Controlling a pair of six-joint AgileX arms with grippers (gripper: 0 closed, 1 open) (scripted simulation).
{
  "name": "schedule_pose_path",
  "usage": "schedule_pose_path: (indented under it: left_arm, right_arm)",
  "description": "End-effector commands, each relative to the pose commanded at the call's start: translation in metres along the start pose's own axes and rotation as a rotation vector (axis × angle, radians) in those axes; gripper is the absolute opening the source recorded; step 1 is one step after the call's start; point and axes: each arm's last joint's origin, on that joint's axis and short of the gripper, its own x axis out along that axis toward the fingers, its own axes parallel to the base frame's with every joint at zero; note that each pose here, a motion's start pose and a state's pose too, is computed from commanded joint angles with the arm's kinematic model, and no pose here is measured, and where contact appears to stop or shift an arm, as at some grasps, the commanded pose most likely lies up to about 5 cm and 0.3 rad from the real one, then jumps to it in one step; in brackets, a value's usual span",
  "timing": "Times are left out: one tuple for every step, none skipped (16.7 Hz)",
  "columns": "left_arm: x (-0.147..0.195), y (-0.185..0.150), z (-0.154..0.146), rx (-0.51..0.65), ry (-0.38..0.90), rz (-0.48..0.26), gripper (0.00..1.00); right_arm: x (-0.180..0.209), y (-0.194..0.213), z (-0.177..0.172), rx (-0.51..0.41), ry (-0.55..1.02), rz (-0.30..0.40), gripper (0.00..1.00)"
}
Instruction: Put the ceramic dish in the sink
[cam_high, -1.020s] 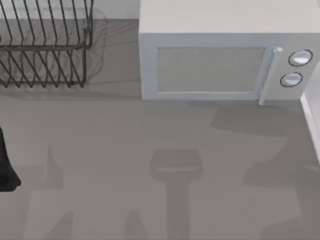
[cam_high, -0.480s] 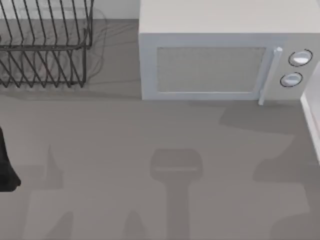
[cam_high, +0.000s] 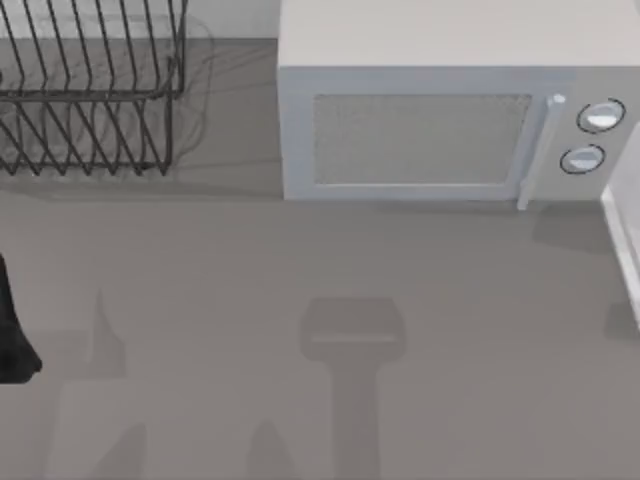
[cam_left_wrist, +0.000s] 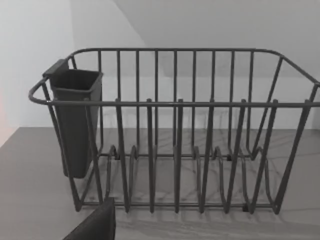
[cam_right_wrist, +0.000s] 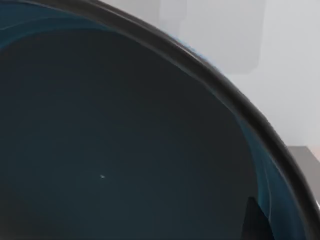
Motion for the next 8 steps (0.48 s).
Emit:
schedule_pose_path:
  left_arm:
    - [0.0,0.0,0.0,0.0,0.0,0.0,1.0]
    - [0.0,0.0,0.0,0.0,0.0,0.0,1.0]
    - [0.0,0.0,0.0,0.0,0.0,0.0,1.0]
    - [0.0,0.0,0.0,0.0,0.0,0.0,1.0]
    - [0.0,0.0,0.0,0.0,0.0,0.0,1.0]
    - [0.0,0.0,0.0,0.0,0.0,0.0,1.0]
    - [0.0,0.0,0.0,0.0,0.0,0.0,1.0]
    - [0.0,0.0,0.0,0.0,0.0,0.0,1.0]
  right_arm:
    - [-0.002,0.001,-0.011,-0.001,-0.001,-0.001,0.0]
    - [-0.004,0.003,-0.02,-0.002,-0.002,-0.003,0.0]
    - [-0.007,0.004,-0.028,-0.002,-0.003,-0.004,0.0]
    - [-0.009,0.005,-0.035,-0.002,-0.004,-0.006,0.0]
    - [-0.01,0.006,-0.04,0.0,-0.005,-0.008,0.0]
    - [-0.012,0.007,-0.043,0.001,-0.005,-0.008,0.0]
    - [-0.012,0.008,-0.045,0.002,-0.005,-0.008,0.0]
    - [-0.012,0.008,-0.045,0.002,-0.005,-0.008,0.0]
